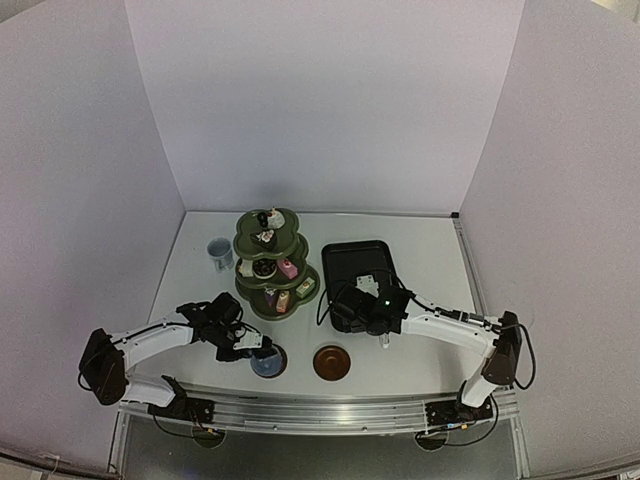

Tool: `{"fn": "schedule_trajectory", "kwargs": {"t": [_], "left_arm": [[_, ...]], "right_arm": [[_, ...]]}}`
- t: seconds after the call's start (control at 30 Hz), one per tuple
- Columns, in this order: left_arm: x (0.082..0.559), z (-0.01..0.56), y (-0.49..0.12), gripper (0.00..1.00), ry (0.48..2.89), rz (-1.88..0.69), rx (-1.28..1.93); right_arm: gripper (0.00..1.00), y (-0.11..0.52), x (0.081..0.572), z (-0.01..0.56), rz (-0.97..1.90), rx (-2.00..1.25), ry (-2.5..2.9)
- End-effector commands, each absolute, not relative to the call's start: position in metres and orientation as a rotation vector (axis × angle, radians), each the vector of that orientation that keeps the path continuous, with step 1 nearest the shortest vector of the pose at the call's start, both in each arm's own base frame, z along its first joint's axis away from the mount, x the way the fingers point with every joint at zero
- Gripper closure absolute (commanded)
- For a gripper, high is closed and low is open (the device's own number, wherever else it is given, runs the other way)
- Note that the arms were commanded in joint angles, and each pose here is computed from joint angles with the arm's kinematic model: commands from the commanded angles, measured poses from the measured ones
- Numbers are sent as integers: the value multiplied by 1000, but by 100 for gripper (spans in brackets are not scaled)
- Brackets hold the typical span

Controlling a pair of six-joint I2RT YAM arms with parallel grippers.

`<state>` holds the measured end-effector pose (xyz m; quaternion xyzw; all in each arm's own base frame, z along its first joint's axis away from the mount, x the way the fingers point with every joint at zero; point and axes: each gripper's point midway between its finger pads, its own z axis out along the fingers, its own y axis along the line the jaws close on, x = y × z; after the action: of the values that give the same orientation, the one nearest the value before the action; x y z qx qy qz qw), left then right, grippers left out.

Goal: Serve the afternoon tea

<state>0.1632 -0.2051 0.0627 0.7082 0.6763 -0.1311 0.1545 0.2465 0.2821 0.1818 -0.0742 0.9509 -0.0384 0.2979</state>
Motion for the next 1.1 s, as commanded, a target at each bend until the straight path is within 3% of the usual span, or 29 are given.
{"fn": "schedule_trajectory", "kwargs": {"t": [0.0, 0.67, 0.7, 0.73, 0.8, 0.87, 0.97, 1.07], "left_arm": [[169, 62, -209, 100, 1861, -349, 2049], [169, 55, -205, 100, 1856, -325, 2076], [168, 55, -204, 97, 1862, -321, 2083], [168, 55, -203, 87, 1869, -319, 2089], [167, 57, -201, 54, 1885, -317, 2096], [169, 61, -202, 33, 1879, -313, 2090], [175, 71, -204, 17, 1861, -300, 2059], [186, 95, -207, 14, 1850, -310, 2006]], "right_arm": [[6, 277, 248, 198, -78, -170, 2494], [6, 279, 247, 195, -78, -172, 2503], [6, 279, 247, 195, -79, -173, 2504], [6, 279, 248, 195, -79, -176, 2506], [6, 281, 248, 194, -79, -182, 2509], [6, 282, 248, 193, -79, -188, 2511], [6, 284, 249, 193, -80, -192, 2513], [6, 287, 249, 190, -82, -201, 2520]]}}
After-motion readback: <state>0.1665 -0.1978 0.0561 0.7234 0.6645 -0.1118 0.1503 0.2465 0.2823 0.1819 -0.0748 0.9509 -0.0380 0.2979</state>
